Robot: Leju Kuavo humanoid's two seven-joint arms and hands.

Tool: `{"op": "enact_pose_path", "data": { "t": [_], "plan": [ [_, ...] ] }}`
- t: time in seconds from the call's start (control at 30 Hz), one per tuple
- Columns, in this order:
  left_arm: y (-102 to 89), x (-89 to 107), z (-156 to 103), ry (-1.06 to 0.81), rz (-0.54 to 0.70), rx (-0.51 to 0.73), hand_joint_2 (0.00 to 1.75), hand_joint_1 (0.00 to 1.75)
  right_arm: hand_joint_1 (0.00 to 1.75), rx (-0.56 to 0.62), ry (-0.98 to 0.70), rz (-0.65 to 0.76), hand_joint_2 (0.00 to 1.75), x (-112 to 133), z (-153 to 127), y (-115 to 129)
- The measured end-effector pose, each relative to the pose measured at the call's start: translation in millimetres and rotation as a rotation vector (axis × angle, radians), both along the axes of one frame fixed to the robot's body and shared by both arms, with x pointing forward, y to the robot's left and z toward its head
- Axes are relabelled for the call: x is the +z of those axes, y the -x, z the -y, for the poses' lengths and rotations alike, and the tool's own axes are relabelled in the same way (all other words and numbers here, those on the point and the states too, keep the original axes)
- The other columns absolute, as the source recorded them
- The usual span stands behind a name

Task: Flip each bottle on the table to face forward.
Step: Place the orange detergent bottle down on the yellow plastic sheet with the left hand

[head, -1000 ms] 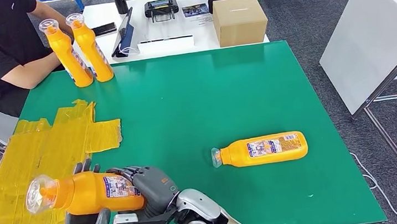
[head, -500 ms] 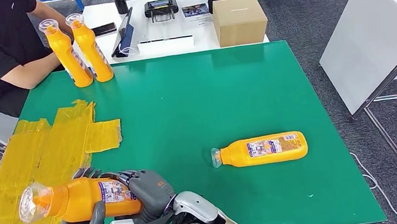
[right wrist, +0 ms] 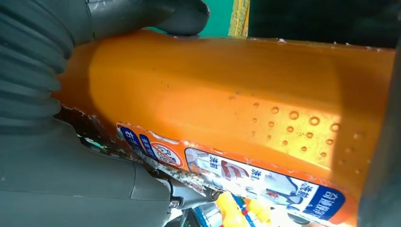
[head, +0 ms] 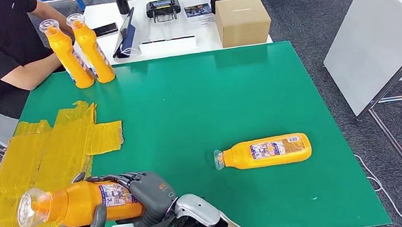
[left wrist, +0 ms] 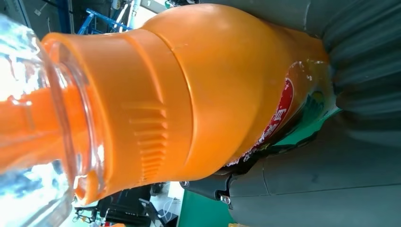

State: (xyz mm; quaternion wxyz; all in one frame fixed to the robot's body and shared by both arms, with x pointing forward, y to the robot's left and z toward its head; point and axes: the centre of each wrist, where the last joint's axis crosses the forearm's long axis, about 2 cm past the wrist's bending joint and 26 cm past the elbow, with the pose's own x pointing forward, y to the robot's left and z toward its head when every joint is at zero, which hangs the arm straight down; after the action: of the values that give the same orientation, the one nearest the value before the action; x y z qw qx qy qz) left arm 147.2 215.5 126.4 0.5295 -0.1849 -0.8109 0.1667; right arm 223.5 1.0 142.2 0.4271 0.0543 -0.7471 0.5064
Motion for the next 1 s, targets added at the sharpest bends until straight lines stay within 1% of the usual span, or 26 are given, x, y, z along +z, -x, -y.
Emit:
{"op": "enact_pose_path", "data": {
  "t": [0.07,0.23,0.4,0.53,0.67,0.73,0.83,0.93,1.0],
  "plan": [
    [-0.1,0.3,0.0,-0.006,0.003,0.004,1.75,1.75,0.00,-0.007,0.004,0.008,0.00,0.1,0.1,0.0],
    [-0.9,2.9,-2.3,-0.088,0.022,0.054,1.75,1.75,0.00,-0.039,-0.009,0.027,0.00,4.1,3.9,0.8],
    [-4.0,2.9,-13.5,-0.305,0.015,0.168,1.75,1.75,0.00,-0.096,-0.050,0.051,0.00,11.8,17.6,6.6],
    [-8.5,1.0,-32.9,-0.575,-0.003,0.326,1.75,1.75,0.00,-0.167,-0.075,0.080,0.00,19.8,35.3,10.2],
    [-11.4,-2.6,-55.5,-0.911,-0.024,0.557,1.75,1.75,0.00,-0.225,-0.115,0.113,0.00,27.1,64.7,8.8],
    [-11.5,-5.7,-61.3,-1.027,-0.037,0.631,1.75,1.75,0.00,-0.244,-0.129,0.128,0.00,29.3,78.3,7.7],
    [-12.1,-9.9,-65.7,-1.067,-0.053,0.662,1.75,1.75,0.00,-0.262,-0.139,0.146,0.00,31.7,91.5,7.7],
    [-12.6,-12.3,-67.4,-1.093,-0.066,0.676,1.75,1.75,0.00,-0.271,-0.143,0.158,0.00,33.2,98.5,8.4],
    [-13.4,-14.3,-68.2,-1.158,-0.086,0.699,1.75,1.75,0.00,-0.274,-0.152,0.162,0.00,33.8,102.8,8.9]
  ]
}}
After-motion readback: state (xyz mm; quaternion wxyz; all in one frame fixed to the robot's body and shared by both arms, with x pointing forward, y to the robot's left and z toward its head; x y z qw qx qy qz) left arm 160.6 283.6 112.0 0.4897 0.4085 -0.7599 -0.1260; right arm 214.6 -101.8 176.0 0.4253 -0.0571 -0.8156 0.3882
